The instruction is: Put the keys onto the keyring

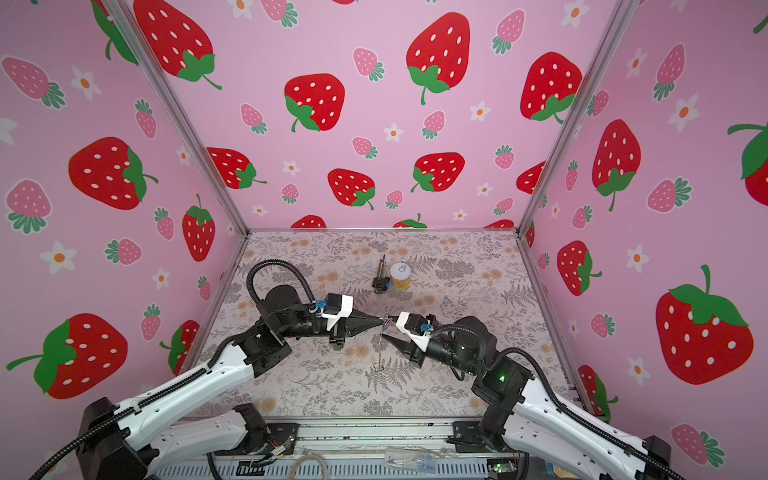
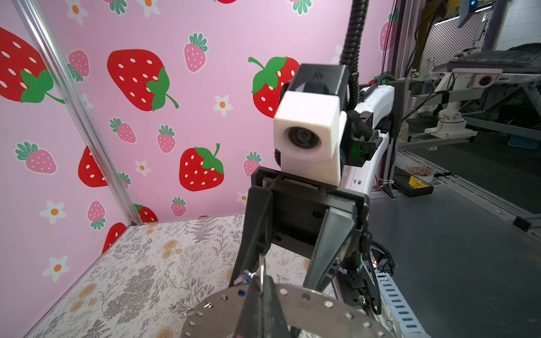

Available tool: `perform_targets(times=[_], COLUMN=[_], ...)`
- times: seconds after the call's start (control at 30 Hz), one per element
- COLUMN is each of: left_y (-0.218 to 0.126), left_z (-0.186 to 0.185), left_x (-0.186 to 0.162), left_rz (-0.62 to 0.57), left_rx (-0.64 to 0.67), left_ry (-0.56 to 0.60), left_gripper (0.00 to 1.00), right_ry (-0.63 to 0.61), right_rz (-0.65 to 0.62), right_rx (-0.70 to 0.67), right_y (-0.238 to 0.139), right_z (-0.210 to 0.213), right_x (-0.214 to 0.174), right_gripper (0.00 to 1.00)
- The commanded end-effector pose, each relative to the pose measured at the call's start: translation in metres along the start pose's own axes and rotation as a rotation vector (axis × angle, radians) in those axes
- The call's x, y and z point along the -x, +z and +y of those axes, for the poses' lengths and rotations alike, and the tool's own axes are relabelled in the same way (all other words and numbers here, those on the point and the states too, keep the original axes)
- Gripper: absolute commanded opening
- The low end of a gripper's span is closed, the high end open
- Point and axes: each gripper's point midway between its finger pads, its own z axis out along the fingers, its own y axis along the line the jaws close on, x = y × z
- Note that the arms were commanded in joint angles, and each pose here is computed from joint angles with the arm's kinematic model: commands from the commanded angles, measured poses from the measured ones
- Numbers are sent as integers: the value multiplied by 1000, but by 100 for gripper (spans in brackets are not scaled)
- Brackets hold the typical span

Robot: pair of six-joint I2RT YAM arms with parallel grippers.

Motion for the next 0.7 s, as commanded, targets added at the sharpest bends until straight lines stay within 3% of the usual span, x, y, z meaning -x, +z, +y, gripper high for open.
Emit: perform_targets(times=[0.0,0.4,0.67], left_y=[-1,-6,-6], left_z=[1,-2,1], left_x=[16,20,28], left_rz=[-51,-29,-52], left_rx=[7,12,29], left_ry=[40,81,96], left_gripper=[0,0,0], right_ry=[-14,-35,-31], right_rz=[-35,-6,46], right_rx=[-3,-41,-11], right_y=[0,-18,-13], right_z=[-2,-5,-1], right_x=[12,8,-3], right_gripper=[35,4,0])
